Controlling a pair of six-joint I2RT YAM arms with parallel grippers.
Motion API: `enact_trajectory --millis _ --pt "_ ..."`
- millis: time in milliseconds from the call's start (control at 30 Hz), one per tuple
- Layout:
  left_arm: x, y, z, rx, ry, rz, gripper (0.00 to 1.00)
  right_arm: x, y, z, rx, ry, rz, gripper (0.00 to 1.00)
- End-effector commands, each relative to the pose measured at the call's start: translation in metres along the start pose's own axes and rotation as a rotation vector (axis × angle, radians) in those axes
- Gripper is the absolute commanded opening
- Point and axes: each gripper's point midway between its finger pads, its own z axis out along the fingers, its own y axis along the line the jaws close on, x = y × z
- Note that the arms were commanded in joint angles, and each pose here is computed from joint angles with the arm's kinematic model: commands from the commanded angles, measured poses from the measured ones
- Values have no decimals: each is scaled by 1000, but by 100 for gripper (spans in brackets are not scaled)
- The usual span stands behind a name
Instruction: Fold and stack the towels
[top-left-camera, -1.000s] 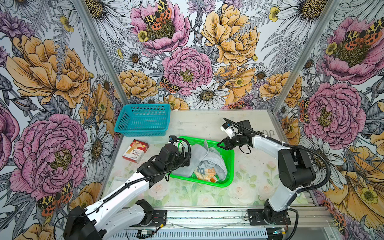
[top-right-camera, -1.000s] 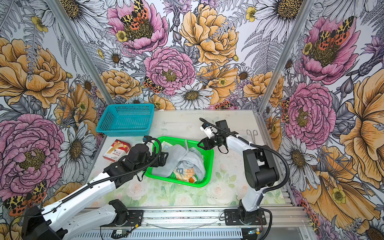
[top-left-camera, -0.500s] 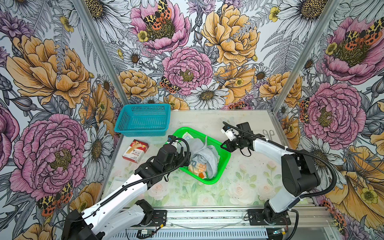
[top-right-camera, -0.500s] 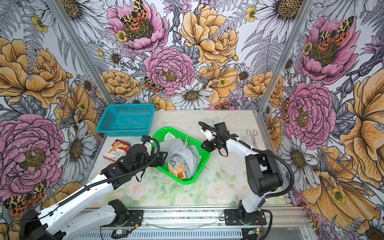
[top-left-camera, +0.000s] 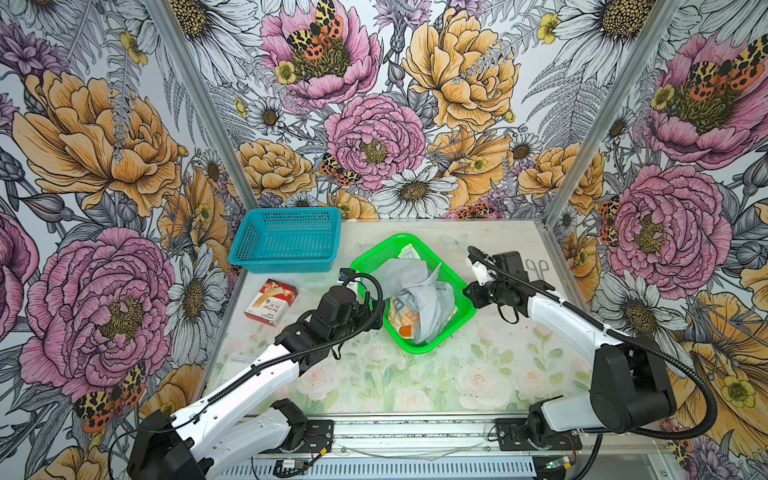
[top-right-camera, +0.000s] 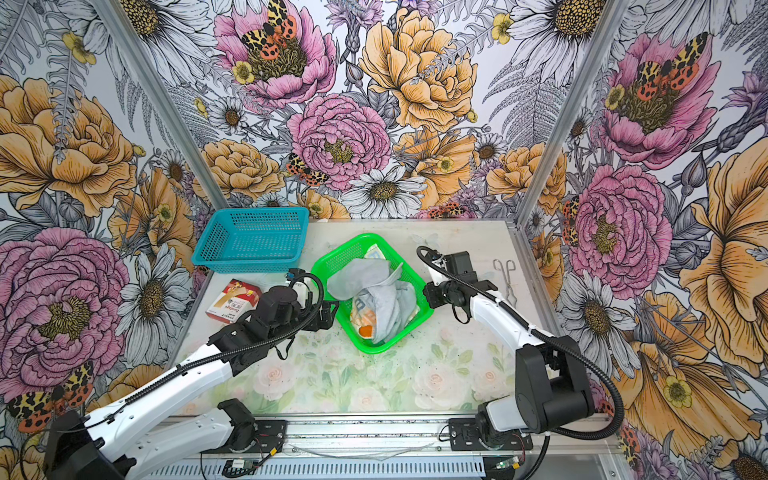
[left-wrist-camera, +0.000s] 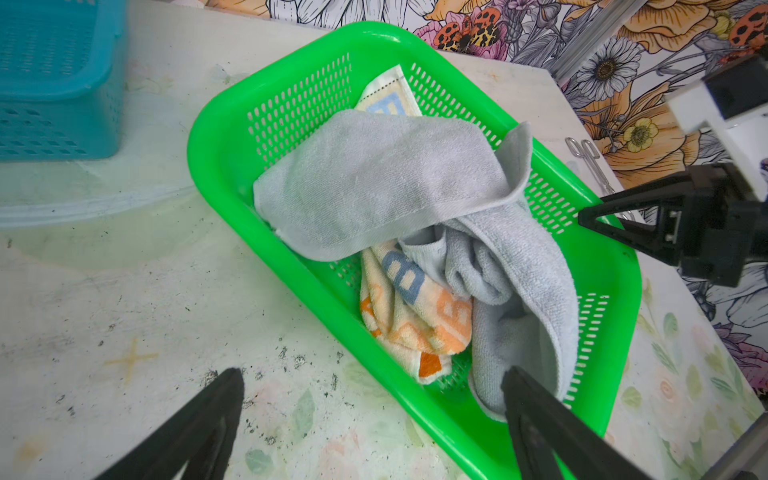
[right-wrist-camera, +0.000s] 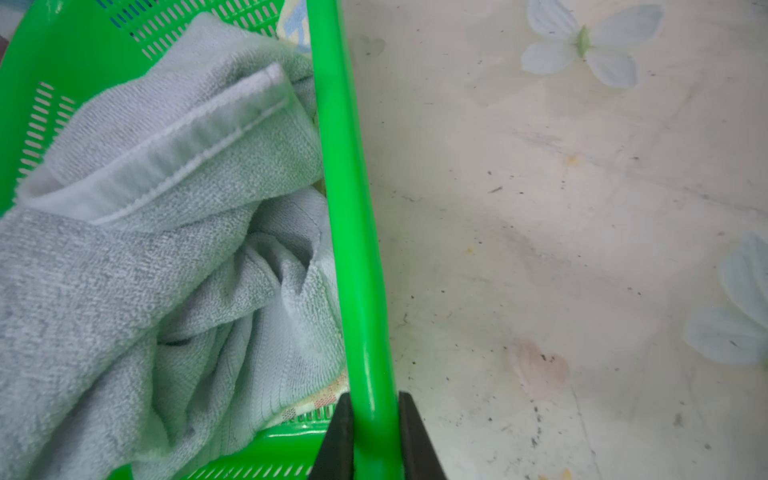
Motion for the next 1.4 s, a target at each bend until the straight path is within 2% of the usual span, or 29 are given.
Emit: enact_trajectory --millis 0,100,200,567,700,833,967,1200,1367 --pt "-20 -19 0 69 -49 34 98 -15 -53 -30 163 -101 51 0" --pt "-22 -23 5 79 -45 61 98 -22 -85 -60 288 -162 40 0" --pt "-23 -29 9 102 -33 83 98 -29 -117 -91 337 -234 119 0" --pt "-38 -47 17 151 -16 110 98 -32 -214 -139 317 -353 288 0" --pt "-40 -50 23 148 -7 114 98 -34 -252 -137 385 -343 321 0" --pt "-40 -56 28 150 -10 124 98 -37 -277 -115 317 -330 375 0" --pt "-41 -58 30 145 -16 116 98 -40 -289 -86 233 -320 463 0" --pt "-39 -65 34 147 -7 113 98 -36 -299 -68 242 -293 492 0" --pt "-40 -68 35 150 -10 125 98 -33 -291 -59 237 -269 489 17"
